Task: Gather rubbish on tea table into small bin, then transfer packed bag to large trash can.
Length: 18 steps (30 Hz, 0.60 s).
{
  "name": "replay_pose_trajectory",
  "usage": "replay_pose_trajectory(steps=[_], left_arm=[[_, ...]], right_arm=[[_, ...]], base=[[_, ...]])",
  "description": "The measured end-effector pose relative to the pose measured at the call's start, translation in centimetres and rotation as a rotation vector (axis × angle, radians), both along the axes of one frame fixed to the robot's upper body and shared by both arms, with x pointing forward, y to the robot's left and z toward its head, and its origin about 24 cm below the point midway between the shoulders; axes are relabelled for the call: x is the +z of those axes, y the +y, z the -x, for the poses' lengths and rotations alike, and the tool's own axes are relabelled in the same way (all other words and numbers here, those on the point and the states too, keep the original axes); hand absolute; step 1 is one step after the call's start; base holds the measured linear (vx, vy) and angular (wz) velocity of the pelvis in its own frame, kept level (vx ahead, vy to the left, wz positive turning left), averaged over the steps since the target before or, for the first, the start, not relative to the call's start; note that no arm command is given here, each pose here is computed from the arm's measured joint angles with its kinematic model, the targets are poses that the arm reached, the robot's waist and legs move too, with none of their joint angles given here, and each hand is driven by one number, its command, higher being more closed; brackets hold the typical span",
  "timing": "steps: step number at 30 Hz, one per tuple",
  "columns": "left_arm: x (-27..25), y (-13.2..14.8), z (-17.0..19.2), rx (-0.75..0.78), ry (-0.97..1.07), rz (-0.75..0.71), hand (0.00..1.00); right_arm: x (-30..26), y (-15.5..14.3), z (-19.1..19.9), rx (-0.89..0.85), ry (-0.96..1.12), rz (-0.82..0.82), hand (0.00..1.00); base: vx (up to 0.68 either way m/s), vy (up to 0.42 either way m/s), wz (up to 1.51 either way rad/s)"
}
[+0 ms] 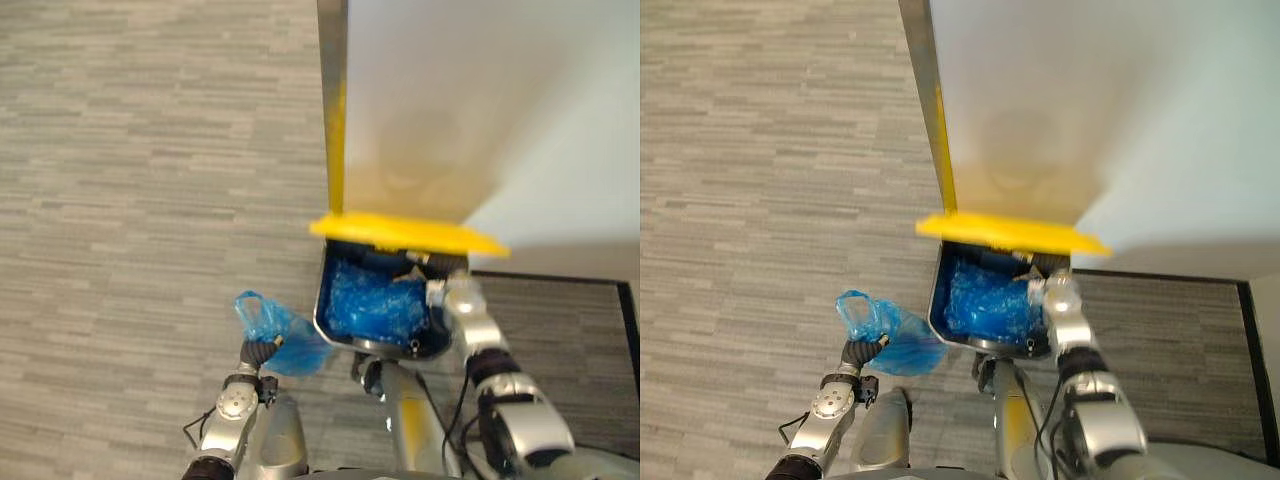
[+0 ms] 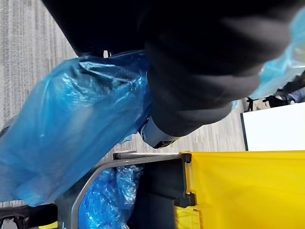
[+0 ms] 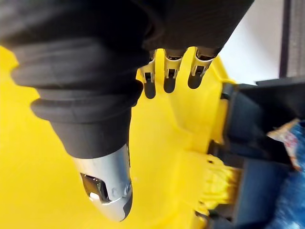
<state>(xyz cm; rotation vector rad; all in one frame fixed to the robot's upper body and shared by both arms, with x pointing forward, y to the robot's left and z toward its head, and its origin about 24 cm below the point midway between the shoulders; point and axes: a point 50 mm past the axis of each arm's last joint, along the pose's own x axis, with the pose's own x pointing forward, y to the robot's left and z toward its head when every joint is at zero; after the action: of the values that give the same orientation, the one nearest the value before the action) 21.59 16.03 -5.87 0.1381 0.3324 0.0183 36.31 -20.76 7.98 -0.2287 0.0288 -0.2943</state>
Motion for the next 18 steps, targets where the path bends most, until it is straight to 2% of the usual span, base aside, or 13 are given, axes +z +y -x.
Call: replay_pose_trajectory(steps=[3,10,18], left_arm=[[1.5,-1.1,-0.9,-0.042,-0.072,0.025,1.0],[5.6,-3.2,-2.2,-0.186,-0.248,0.07,1.0],[15.9,-9.6,-4.3,-0.518,-0.66,0.248,1.0]], right_arm=[[3.2,-0.1,-1.3,0.021,-0.08,0.041,0.0],[5.1,1.4,-2.1,0.132,-0.122,0.093,0.0],[6.3,2.1,-2.9,0.257,-0.091,0.211,0.0]], base=[[-0.13,-0.011,0.0],[-0.05,-0.024,0.04],[-0.06,0.038,-0.07]])
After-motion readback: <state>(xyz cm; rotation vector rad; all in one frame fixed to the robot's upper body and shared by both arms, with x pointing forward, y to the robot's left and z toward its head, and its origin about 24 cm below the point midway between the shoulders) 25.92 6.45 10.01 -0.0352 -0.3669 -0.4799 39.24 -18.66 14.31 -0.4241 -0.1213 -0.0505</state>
